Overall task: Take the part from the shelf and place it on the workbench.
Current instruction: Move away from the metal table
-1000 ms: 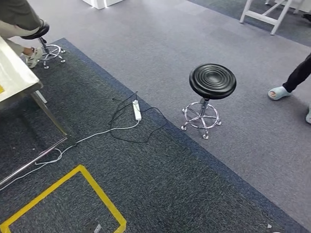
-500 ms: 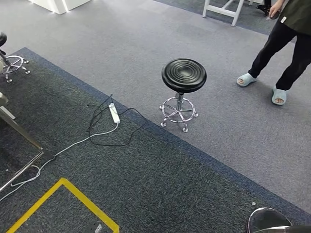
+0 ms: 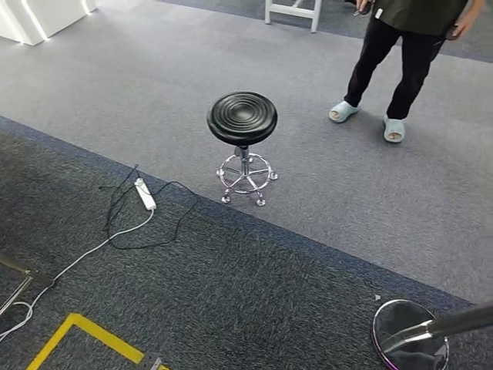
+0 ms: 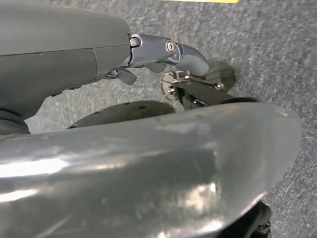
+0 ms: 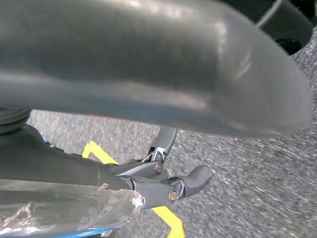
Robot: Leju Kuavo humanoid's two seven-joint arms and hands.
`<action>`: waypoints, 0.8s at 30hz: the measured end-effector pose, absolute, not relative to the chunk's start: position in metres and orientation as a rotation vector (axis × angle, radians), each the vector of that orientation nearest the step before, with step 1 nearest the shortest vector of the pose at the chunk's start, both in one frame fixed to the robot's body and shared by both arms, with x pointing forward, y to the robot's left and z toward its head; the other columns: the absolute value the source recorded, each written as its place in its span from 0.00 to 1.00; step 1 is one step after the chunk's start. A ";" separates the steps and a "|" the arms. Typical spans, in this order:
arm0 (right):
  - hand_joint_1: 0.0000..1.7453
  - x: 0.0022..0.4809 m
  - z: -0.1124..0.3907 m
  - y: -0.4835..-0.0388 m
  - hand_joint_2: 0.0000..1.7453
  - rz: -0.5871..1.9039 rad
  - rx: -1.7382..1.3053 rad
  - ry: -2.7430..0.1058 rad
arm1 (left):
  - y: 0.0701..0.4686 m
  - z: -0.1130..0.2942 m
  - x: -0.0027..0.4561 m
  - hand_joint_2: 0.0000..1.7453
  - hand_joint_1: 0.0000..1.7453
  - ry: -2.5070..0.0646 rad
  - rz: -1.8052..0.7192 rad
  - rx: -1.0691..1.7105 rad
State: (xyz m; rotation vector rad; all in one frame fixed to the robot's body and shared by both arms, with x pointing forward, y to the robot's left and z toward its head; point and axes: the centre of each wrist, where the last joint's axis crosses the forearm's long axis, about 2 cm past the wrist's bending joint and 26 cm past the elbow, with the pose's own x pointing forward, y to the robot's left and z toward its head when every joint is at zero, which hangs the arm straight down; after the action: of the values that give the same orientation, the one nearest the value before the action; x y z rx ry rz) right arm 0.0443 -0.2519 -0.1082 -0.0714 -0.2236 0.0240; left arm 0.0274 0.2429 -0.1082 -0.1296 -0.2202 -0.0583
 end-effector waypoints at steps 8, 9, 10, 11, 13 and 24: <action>0.00 0.039 -0.109 -0.253 0.00 0.049 -0.081 -0.208 | 0.245 -0.108 0.030 0.00 0.00 -0.240 -0.080 -0.126; 0.00 0.039 -0.109 -0.253 0.00 0.049 -0.083 -0.210 | 0.245 -0.108 0.029 0.00 0.00 -0.240 -0.081 -0.125; 0.00 0.041 -0.109 -0.253 0.00 0.049 -0.083 -0.214 | 0.246 -0.108 0.027 0.00 0.00 -0.237 -0.081 -0.124; 0.00 0.042 -0.109 -0.253 0.00 0.047 -0.085 -0.219 | 0.247 -0.109 0.025 0.00 0.00 -0.234 -0.081 -0.122; 0.00 0.041 -0.109 -0.254 0.00 0.042 -0.090 -0.223 | 0.249 -0.109 0.024 0.00 0.00 -0.232 -0.080 -0.119; 0.00 0.045 -0.109 -0.259 0.00 0.029 -0.093 -0.228 | 0.254 -0.109 0.027 0.00 0.00 -0.250 -0.087 -0.117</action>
State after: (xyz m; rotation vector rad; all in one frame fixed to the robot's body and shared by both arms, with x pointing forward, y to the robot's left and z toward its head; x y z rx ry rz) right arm 0.0445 -0.2591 -0.1087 -0.0931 -0.2282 0.0293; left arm 0.0271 0.2537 -0.1091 -0.1168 -0.2500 -0.0865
